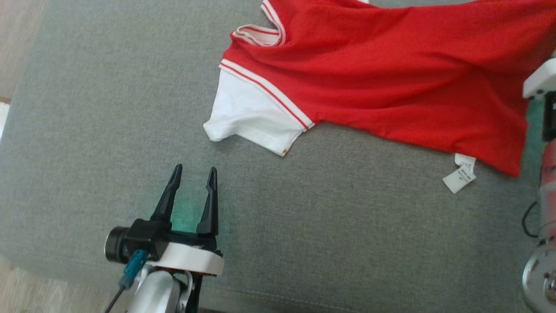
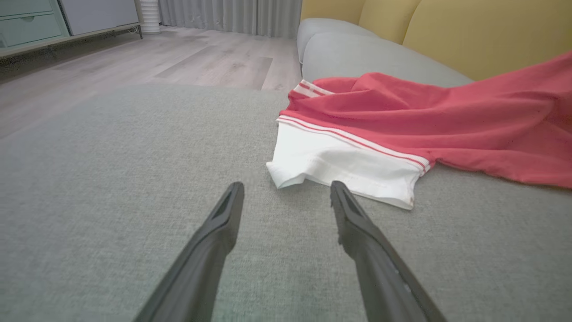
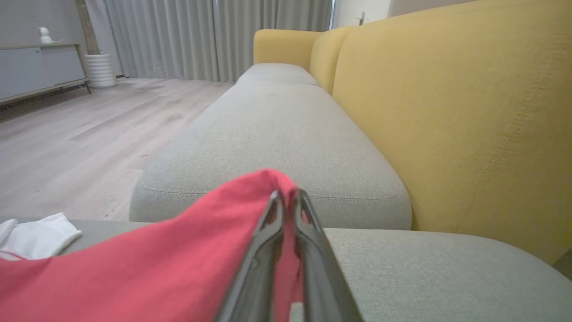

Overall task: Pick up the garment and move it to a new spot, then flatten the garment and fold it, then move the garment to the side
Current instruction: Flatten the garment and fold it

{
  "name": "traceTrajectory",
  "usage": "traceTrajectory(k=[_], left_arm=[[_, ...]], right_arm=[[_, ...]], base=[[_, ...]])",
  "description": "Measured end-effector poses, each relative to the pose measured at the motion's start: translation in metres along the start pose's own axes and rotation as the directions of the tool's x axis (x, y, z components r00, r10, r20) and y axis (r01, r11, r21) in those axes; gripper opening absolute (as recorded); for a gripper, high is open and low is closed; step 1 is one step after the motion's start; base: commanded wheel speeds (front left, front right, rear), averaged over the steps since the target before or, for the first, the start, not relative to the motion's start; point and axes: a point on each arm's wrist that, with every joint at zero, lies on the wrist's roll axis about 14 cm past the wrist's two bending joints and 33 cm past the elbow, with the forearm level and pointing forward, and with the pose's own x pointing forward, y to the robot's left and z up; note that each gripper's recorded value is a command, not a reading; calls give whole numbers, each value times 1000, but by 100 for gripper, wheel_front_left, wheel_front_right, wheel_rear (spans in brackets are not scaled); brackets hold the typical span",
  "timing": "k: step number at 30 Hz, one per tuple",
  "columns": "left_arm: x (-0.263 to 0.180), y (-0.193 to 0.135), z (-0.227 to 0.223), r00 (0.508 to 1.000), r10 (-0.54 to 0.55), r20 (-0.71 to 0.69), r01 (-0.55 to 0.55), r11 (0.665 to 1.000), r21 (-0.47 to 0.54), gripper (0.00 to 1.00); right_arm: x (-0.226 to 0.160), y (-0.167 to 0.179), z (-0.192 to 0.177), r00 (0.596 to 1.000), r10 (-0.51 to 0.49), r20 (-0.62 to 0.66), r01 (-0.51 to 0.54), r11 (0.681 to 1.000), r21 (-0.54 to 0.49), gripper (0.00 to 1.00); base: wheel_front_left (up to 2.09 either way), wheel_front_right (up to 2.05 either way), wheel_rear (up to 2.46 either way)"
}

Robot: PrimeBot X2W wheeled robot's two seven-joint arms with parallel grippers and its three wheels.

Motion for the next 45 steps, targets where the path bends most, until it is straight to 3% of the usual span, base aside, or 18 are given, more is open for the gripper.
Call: traceTrajectory(k=[5, 10, 17, 22, 31, 41, 43, 45], left_arm=[[0, 3, -7, 1000, 12, -22, -13, 1000, -6, 100], [4, -6, -1, 1000, -11, -2, 11, 1000, -16, 100], [5, -22, 12, 998, -58, 40, 59, 998, -16, 100], [2, -28, 15, 996, -75, 49, 76, 997, -18, 100], [-3, -22, 4, 998, -59, 18, 59, 998, -17, 100], [-5, -14, 0, 999, -35, 4, 35, 999, -18, 100], [-5, -14, 0, 999, -36, 5, 36, 999, -18, 100], [-6, -16, 3, 999, -42, 14, 42, 999, -18, 100]], right_arm=[[5, -8, 9, 998, -46, 36, 46, 999, -3, 100], [-12, 16, 22, 996, 10, 84, -11, 1000, 11, 100], [-94, 13, -51, 997, 25, -78, -19, 997, 80, 100], [-129, 12, -71, 991, 28, -128, -11, 992, 126, 100], [-145, 42, -103, 970, 107, -217, -64, 979, 195, 100], [-149, 48, -125, 954, 113, -276, -47, 971, 234, 100], [-149, 48, -125, 955, 107, -276, -35, 967, 254, 0], [-153, 47, -124, 956, 103, -276, -24, 962, 273, 0]], base=[[0, 0, 0], [0, 0, 0], [0, 0, 0], [0, 0, 0], [0, 0, 0], [0, 0, 0], [0, 0, 0], [0, 0, 0]])
